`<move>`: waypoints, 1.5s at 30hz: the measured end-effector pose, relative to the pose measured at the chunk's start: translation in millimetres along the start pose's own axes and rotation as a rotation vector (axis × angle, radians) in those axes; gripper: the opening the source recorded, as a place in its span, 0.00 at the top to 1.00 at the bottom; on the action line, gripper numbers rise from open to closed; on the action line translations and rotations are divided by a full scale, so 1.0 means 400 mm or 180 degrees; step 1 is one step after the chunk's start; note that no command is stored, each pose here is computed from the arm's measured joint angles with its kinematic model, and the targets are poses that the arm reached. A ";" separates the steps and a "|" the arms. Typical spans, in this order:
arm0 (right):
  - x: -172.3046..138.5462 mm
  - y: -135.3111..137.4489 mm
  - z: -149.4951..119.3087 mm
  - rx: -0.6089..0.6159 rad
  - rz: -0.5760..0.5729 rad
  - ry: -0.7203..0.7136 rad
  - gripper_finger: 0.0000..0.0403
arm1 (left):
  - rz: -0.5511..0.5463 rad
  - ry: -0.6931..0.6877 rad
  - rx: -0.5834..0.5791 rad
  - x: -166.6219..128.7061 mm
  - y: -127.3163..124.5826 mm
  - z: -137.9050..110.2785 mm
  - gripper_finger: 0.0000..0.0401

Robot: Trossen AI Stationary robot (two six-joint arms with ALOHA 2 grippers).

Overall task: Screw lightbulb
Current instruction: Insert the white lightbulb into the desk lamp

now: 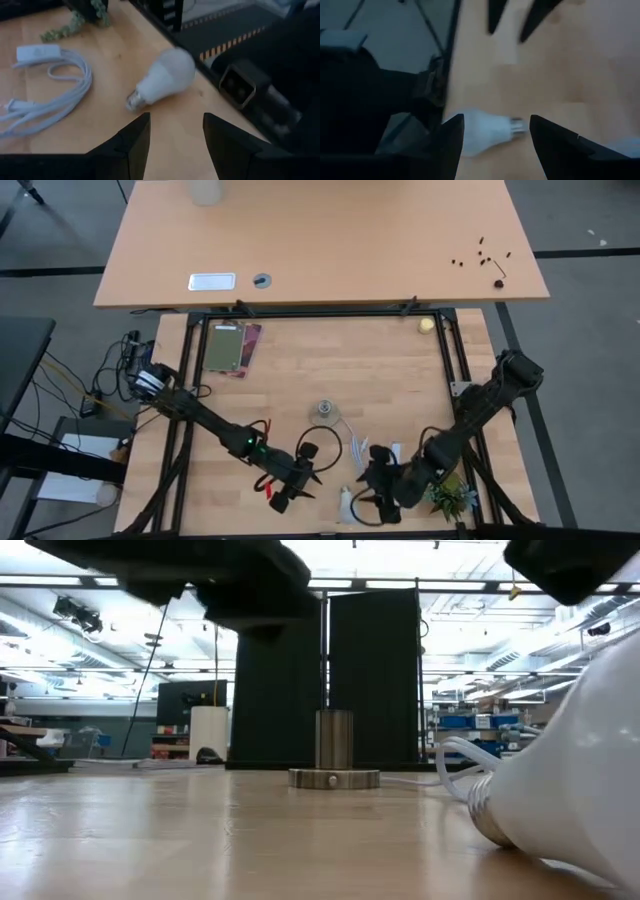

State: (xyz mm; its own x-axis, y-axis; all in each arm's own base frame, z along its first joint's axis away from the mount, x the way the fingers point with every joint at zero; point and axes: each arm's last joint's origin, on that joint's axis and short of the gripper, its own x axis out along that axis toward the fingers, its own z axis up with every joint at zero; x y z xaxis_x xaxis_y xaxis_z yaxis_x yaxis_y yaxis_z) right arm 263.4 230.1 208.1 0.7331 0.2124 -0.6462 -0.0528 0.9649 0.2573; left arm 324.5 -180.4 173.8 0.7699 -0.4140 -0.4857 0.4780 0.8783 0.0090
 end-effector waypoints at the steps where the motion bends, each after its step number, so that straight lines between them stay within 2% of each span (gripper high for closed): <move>1: 0.009 0.007 -0.010 -0.0028 0.0033 0.0027 0.42 | -0.0027 -0.0016 -0.0020 0.001 -0.003 0.001 0.54; 4: 0.038 0.025 -0.031 -0.0125 0.0173 0.0054 0.41 | -0.0152 -0.0157 -0.0095 0.012 -0.013 0.004 0.54; 9: 0.076 0.050 -0.060 -0.0424 0.0126 0.0162 0.42 | -0.0213 -0.0348 -0.0049 0.015 -0.049 0.013 0.54; 16: 0.090 0.079 -0.079 -0.0741 0.0043 0.0124 0.43 | 0.0250 -0.0430 -0.0113 0.014 -0.077 0.045 0.54; 21: 0.102 0.062 -0.114 -0.1245 -0.0403 0.0251 0.43 | 0.0596 -0.0247 -0.0253 0.015 -0.072 0.041 0.54; 24: 0.128 0.042 -0.128 -0.1435 -0.0513 0.0386 0.43 | 0.0695 -0.0249 -0.0457 0.015 -0.069 0.041 0.54; 31: 0.170 -0.041 -0.079 -0.1058 -0.1034 0.0269 0.43 | 0.0914 -0.0011 -0.0746 0.014 -0.065 0.017 0.54; 37: 0.176 -0.052 -0.056 -0.1014 -0.0738 0.0345 0.43 | 0.1021 0.0314 -0.0876 0.011 -0.064 -0.011 0.54; 45: 0.180 -0.063 -0.047 -0.0965 -0.0743 0.0332 0.43 | 0.1678 0.0437 -0.0981 0.000 -0.050 -0.034 0.53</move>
State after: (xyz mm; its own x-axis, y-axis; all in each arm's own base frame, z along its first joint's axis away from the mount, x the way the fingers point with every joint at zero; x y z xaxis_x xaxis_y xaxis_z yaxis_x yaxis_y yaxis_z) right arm 304.9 224.1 141.6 0.6770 -0.0187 -0.7357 -0.1020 0.9876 -0.1190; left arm 309.2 -194.6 161.7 0.7979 0.1103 -0.5927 -0.1111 0.9932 0.0353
